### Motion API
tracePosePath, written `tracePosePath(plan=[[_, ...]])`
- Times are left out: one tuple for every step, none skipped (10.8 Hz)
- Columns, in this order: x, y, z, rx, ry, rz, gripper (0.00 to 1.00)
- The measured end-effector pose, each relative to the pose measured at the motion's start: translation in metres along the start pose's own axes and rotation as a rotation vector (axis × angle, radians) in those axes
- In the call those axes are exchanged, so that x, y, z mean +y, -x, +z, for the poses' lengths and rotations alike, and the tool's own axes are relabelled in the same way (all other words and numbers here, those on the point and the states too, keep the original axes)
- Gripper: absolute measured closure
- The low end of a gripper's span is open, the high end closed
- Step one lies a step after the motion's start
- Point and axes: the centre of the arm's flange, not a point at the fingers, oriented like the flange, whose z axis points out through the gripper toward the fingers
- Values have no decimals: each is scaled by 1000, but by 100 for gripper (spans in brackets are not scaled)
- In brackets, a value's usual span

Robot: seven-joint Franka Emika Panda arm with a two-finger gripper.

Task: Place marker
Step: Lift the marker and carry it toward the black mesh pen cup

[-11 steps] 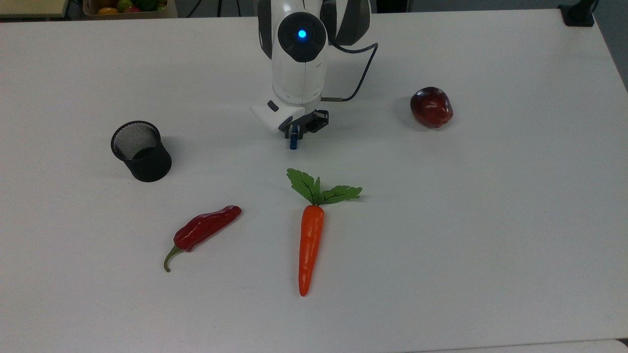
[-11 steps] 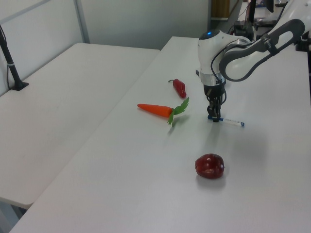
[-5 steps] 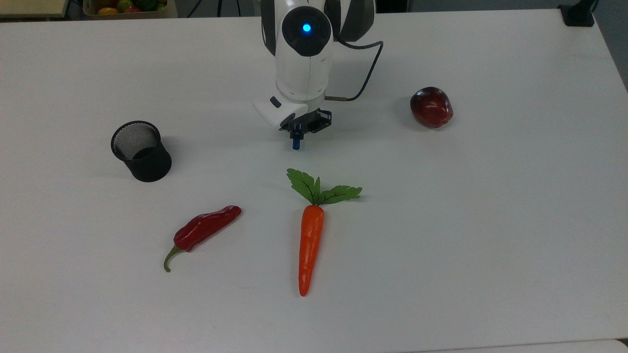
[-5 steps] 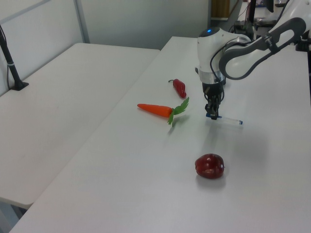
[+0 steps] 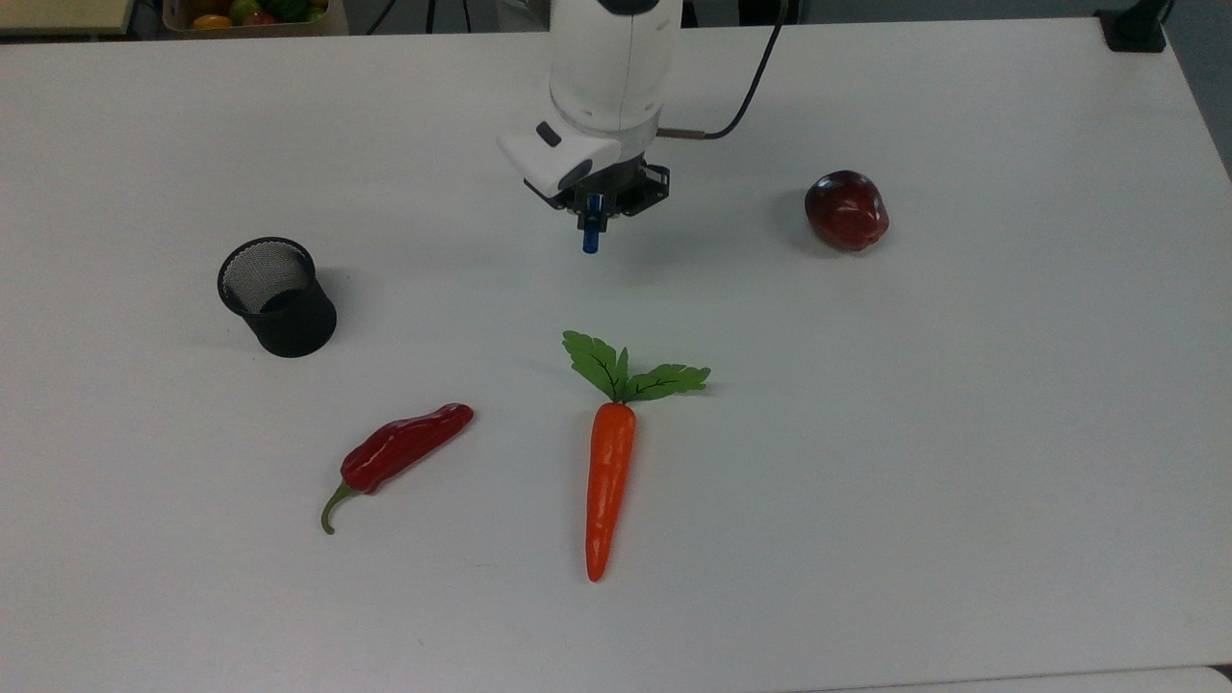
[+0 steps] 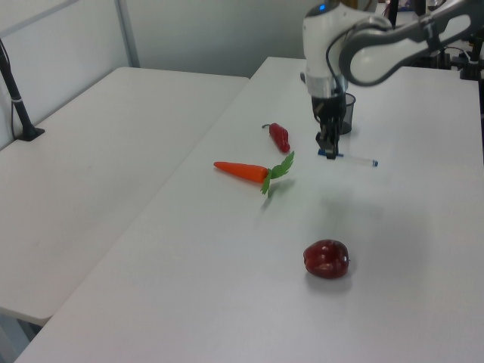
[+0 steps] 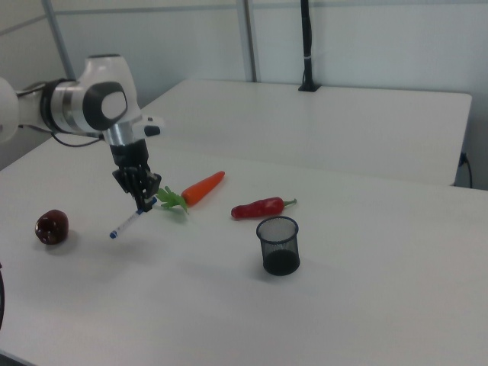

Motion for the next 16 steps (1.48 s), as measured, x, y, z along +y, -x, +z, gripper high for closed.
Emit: tracePosePath(plan=[[3,3,-24,8,0,5,84],[8,6,-46,15,0,15,84],[18,8,-64,25,0,31,84],[38,7,-78,35,-3,63,84],[64,4,-86,41,-6,99,84],[95,0,-89,47,-7,122,84],[137,-2,-91,53,-6,144,84],[160,-2,-92,55,-6,154,84],[194,-2,-93,74,-5,168,84],[226,-4,-96,126,-2,187,84],[256,-7,-98,190,6,210,84],[280,-11,-99,256,14,237,84],[299,-15,-97,315,23,258,84],[313,-21,-94,379,32,275,84],[322,-28,-88,438,39,284,84],[328,-34,-81,493,47,290,84]])
